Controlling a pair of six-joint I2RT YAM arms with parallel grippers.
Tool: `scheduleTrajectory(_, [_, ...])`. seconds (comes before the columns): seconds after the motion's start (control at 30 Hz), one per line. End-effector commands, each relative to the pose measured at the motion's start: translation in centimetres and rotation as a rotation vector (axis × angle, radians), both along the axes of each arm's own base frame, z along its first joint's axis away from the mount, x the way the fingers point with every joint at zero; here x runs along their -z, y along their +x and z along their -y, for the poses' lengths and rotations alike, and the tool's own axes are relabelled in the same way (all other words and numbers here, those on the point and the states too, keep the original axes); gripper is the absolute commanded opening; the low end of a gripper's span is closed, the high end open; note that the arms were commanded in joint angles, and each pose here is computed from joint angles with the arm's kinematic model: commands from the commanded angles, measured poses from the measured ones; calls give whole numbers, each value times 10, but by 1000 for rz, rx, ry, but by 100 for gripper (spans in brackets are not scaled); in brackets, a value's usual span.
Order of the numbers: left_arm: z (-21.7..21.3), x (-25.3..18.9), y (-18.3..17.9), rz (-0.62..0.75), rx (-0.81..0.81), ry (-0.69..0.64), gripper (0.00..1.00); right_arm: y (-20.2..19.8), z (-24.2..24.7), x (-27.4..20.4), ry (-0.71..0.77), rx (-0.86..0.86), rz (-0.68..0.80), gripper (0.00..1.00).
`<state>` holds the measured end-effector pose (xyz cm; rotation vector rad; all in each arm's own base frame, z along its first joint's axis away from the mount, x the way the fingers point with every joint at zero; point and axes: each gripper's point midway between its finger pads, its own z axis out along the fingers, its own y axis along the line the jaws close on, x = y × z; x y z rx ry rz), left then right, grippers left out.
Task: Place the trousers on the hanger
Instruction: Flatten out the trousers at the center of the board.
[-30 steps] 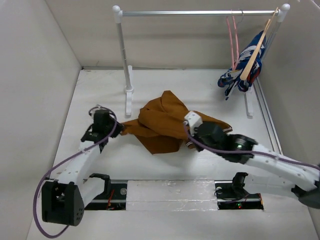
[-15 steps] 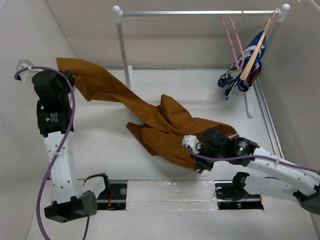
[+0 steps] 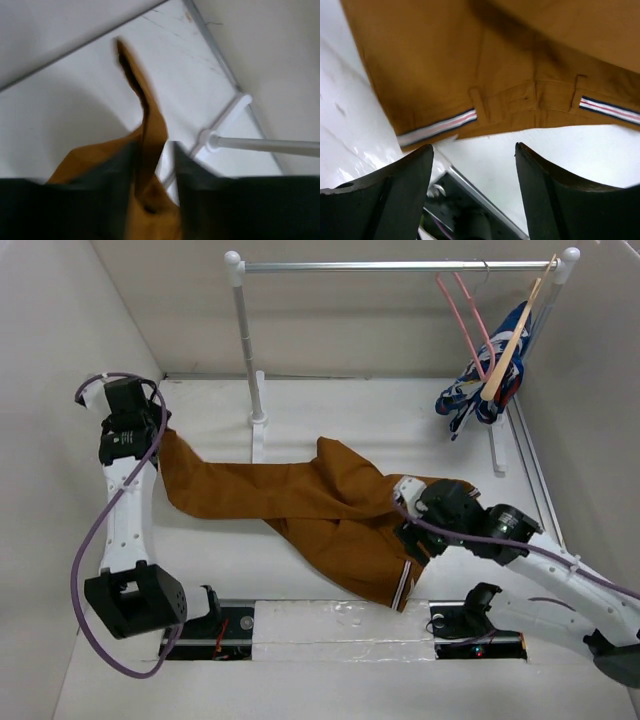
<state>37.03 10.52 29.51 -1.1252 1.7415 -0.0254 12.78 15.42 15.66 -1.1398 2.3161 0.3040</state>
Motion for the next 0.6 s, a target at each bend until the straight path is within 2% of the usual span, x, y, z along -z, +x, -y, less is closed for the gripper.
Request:
scheduleTrajectory(0.0, [23,-14,-11,95,105,-12,41,59,38,-25,23,313,186,71])
scheduleTrajectory(0.03, [30,-6,-13,103,132,-4,54,82,50,-32,64,402,236,69])
scheduleTrajectory(0.07, [51,-18,-16,147,205,27,55,87,57,-24,79,433,233,65])
scheduleTrajectory(0.13, [89,-4,-16,123,357,3,53,110,67,-26,129,494,278,34])
scheduleTrajectory(0.2, [153,22,-22,52,559,-11,52,121,81,-4,184,537,226,0])
scheduleTrajectory(0.23, [192,54,-32,-24,666,-6,52,128,81,5,229,508,202,0])
scheduleTrajectory(0.27, [193,58,-31,-37,667,-7,52,129,81,9,245,511,175,0])
scheduleTrajectory(0.3, [232,68,-44,-60,784,-24,52,126,87,17,226,534,143,0])
scheduleTrajectory(0.33, [248,84,-52,-100,828,-32,54,123,96,23,184,551,130,6])
scheduleTrajectory(0.37, [260,96,-60,-139,859,-37,55,125,112,27,125,604,147,19])
scheduleTrajectory(0.4, [282,102,-74,-157,920,-40,57,126,125,27,116,654,160,47])
scheduleTrajectory(0.43, [289,109,-83,-176,942,-45,59,134,130,23,130,659,193,57])
scheduleTrajectory(0.47, [289,114,-95,-207,945,-50,60,137,124,19,183,626,198,65])
scheduleTrajectory(0.53, [273,136,-115,-269,851,-79,60,146,120,18,227,575,206,67])
scheduleTrajectory(0.57, [262,125,-122,-205,811,-100,64,146,113,19,245,543,189,68])
